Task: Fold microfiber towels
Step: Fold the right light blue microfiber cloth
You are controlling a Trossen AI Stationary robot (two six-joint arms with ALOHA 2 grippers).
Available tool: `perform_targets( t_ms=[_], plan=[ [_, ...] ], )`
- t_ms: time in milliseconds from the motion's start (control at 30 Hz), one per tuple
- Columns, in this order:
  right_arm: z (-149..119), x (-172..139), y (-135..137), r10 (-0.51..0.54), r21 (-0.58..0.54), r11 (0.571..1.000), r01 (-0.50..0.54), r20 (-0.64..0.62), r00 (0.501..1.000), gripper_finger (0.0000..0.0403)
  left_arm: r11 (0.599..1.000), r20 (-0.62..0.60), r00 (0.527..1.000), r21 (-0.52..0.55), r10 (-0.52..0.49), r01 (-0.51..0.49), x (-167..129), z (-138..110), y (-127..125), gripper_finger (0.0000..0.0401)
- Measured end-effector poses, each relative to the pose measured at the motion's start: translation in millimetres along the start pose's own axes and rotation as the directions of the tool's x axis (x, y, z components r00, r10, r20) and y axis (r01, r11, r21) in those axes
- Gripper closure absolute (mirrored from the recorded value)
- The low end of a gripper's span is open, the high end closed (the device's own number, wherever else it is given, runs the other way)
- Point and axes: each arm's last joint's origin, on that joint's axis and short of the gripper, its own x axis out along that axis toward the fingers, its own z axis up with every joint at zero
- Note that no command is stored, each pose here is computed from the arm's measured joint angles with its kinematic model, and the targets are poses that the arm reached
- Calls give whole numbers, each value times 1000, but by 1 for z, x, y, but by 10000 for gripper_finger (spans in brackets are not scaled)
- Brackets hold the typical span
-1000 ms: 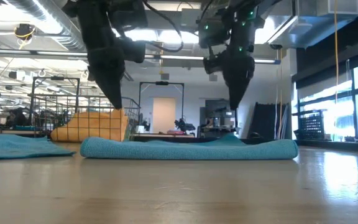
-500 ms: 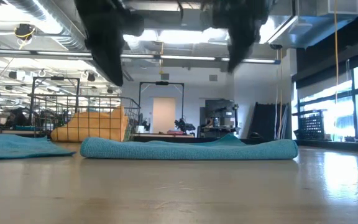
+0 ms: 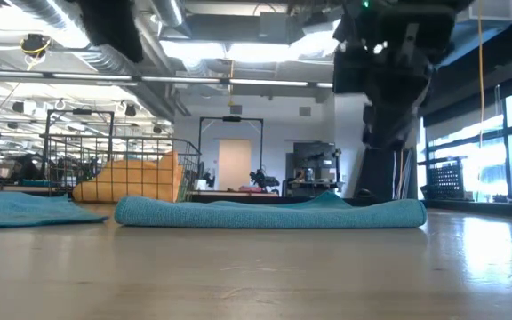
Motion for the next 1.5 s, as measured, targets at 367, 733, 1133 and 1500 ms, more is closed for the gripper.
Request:
perform_targets(
  t_ms=[367, 733, 1133, 1500],
  plan=[
    [7, -1, 33, -93, -100, 986, 130, 310, 946, 397, 987, 48, 999, -161, 8, 0, -2, -2, -7, 400],
    [17, 10, 28, 38, -233, 972, 32, 289, 956, 368, 969, 99, 994, -237, -53, 75, 1, 12, -4, 398],
    [21, 12, 44, 86, -313, 950, 1, 264, 961, 334, 990, 19, 997, -119, -75, 77, -1, 4, -5, 365],
    [75, 20, 77, -97, -334, 924, 187, 269, 958, 252, 977, 135, 982, -154, -129, 150, -39, 6, 11, 366]
  ],
)
